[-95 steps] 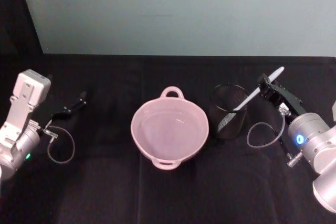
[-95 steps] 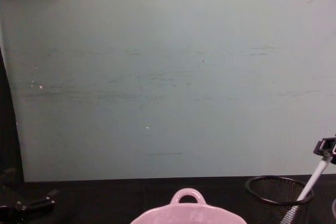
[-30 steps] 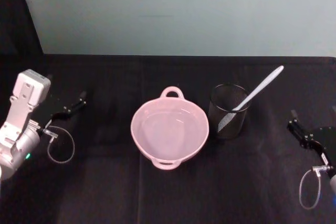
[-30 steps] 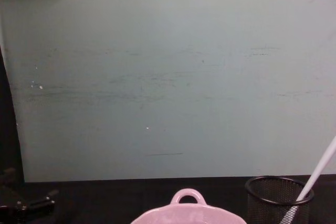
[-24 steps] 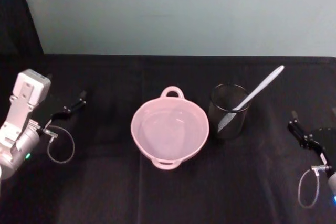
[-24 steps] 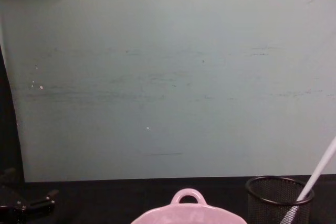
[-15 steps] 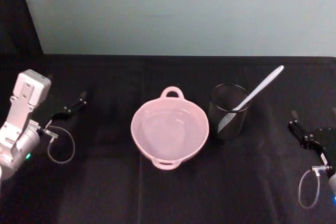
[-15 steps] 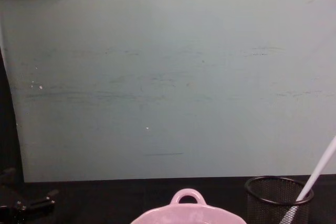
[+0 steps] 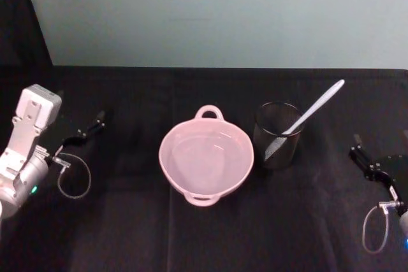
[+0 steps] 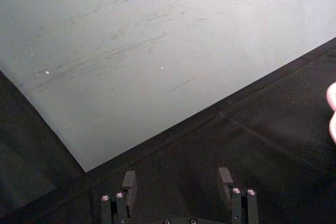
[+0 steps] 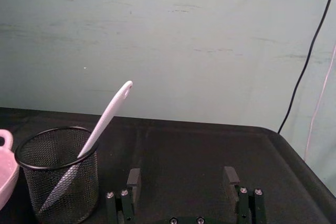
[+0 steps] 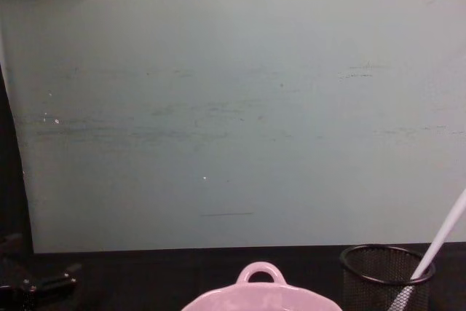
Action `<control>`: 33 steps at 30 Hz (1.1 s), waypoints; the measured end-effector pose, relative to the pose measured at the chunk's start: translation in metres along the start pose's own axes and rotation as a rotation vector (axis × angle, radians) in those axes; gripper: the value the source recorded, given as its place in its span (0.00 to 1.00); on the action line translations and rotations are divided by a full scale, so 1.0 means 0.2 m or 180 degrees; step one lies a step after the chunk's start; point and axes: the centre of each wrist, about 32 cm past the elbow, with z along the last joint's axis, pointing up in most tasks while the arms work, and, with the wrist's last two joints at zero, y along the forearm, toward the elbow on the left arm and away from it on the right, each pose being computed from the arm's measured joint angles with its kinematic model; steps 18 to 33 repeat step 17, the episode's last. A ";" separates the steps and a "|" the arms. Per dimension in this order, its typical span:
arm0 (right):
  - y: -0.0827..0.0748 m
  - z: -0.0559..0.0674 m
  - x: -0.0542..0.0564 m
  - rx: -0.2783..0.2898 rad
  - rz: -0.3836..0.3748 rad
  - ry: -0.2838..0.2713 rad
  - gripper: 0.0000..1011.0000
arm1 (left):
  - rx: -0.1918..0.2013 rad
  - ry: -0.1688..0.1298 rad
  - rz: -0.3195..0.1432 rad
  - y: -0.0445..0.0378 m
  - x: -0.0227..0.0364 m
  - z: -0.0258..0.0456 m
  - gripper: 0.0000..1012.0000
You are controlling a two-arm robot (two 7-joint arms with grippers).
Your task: Use the one hand to pick up the spoon and stir the clear water in the bowl.
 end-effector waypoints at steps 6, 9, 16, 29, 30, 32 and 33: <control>0.00 0.00 0.00 0.0000 0.0001 0.0001 0.99 | 0.0000 0.0000 0.0000 0.000 0.000 0.000 1.00; 0.00 0.00 0.00 0.0000 0.0001 0.0001 0.99 | 0.0000 0.0000 0.0000 0.000 0.000 0.000 1.00; 0.00 0.00 0.00 0.0001 0.0002 0.0000 0.99 | 0.0000 0.0000 0.0000 0.000 0.000 0.000 1.00; 0.00 0.00 0.00 0.0001 0.0002 0.0000 0.99 | 0.0000 0.0000 0.0000 0.000 0.000 0.000 1.00; 0.00 0.00 0.00 0.0001 0.0002 0.0000 0.99 | 0.0000 0.0000 0.0000 0.000 0.000 0.000 1.00; 0.00 0.00 0.00 0.0001 0.0002 0.0000 0.99 | 0.0000 0.0000 0.0000 0.000 0.000 0.000 1.00; 0.00 0.00 0.00 0.0001 0.0002 0.0000 0.99 | 0.0000 0.0000 0.0000 0.000 0.000 0.000 1.00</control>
